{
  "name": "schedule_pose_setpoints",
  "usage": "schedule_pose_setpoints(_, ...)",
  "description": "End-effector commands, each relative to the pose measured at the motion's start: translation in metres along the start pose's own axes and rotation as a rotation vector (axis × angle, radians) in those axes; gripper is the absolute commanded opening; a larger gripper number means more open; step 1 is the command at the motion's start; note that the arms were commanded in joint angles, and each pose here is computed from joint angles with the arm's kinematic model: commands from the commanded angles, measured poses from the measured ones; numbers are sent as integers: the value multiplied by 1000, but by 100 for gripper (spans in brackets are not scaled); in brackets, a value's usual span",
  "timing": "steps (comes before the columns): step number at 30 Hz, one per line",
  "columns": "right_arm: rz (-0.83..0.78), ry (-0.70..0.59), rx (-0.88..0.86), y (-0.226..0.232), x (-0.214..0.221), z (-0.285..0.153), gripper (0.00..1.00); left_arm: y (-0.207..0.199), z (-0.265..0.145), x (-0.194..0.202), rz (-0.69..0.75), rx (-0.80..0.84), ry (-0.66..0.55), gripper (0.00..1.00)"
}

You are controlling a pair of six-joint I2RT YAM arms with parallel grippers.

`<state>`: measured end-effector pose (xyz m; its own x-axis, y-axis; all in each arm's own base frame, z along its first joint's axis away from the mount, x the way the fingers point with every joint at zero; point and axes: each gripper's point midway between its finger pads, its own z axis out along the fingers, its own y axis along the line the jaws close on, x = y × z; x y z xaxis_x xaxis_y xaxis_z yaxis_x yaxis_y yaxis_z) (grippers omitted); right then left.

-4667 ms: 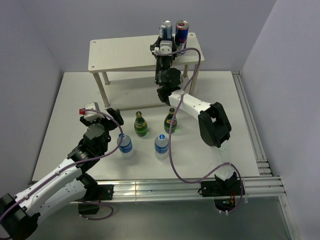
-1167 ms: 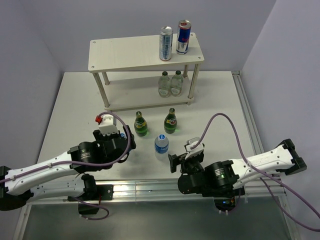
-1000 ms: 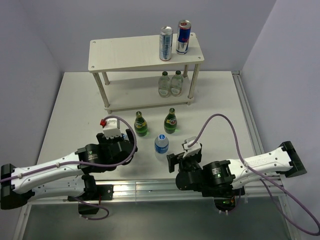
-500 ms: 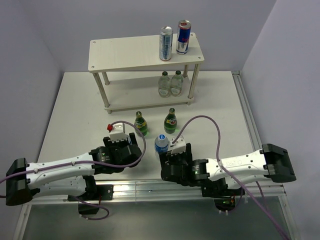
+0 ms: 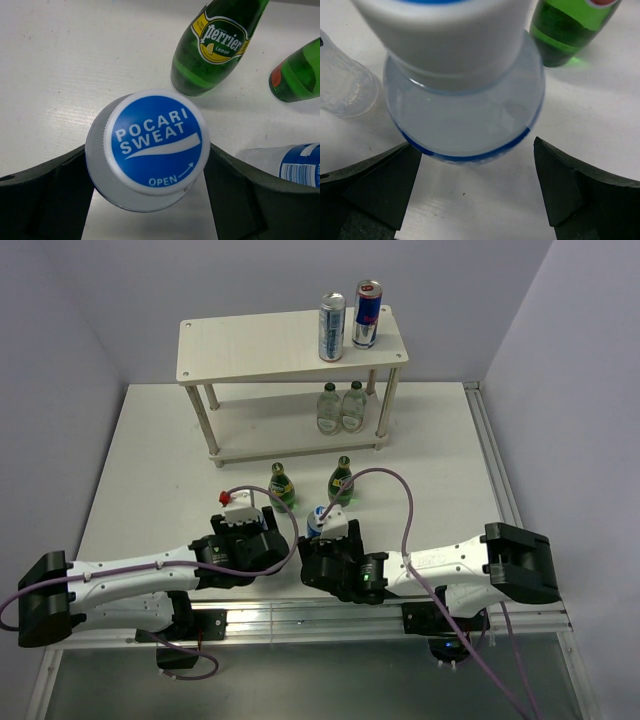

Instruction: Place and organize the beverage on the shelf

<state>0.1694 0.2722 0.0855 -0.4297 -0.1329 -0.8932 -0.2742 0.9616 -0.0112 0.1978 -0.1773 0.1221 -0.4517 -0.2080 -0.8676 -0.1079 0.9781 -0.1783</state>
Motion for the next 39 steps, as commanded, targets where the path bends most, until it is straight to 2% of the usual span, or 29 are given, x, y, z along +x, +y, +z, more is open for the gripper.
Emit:
schedule_pose_setpoints(1, 59, -53, -18, 17, -23, 3, 99, -5, 2, -2, -45, 24, -19, 84)
schedule_pose_setpoints(11, 119, -177, 97, 6, -29, 34, 98, 0, 15, 5, -63, -5, -42, 83)
schedule_pose_setpoints(15, 125, -233, 170, -2, -23, 50, 91, -2, 20, 2, -56, -36, -70, 79)
schedule_pose_setpoints(17, 138, -252, 181, -3, -23, 56, 66, -6, 23, 0, -60, -39, -84, 68)
schedule_pose_setpoints(18, 143, -260, 192, -5, -24, 57, 44, -7, 24, -3, -55, -45, -98, 59)
schedule_pose_setpoints(19, 157, -262, 195, -6, -24, 57, 30, -8, 24, -4, -55, -45, -107, 30)
schedule_pose_setpoints(20, 158, -260, 196, -7, -27, 56, 21, -8, 26, -5, -54, -54, -118, 18)
schedule_pose_setpoints(21, 161, -261, 197, -8, -27, 55, 7, -8, 26, -6, -57, -61, -125, 10)
schedule_pose_setpoints(22, 179, -259, 194, -8, -28, 53, 3, -9, 25, -13, -63, -70, -144, 0)
schedule_pose_setpoints(27, 190, -247, 199, -17, -32, 37, 0, -16, 12, -40, -42, -75, -149, 0)
schedule_pose_setpoints(30, 189, -257, 194, -13, -41, 22, 0, -21, -7, -76, -19, -80, -154, 0)
schedule_pose_setpoints(32, 194, -260, 199, -15, -49, 11, 0, -26, -24, -108, 10, -64, -164, 0)
schedule_pose_setpoints(34, 202, -256, 176, -14, -55, 1, 0, -35, -42, -145, -41, -32, -190, 0)
schedule_pose_setpoints(35, 208, -247, 164, -13, -56, -2, 0, -39, -48, -157, 25, -7, -193, 0)
schedule_pose_setpoints(39, 228, -249, 127, -14, -65, -17, 0, -58, -80, -239, -6, 84, -275, 0)
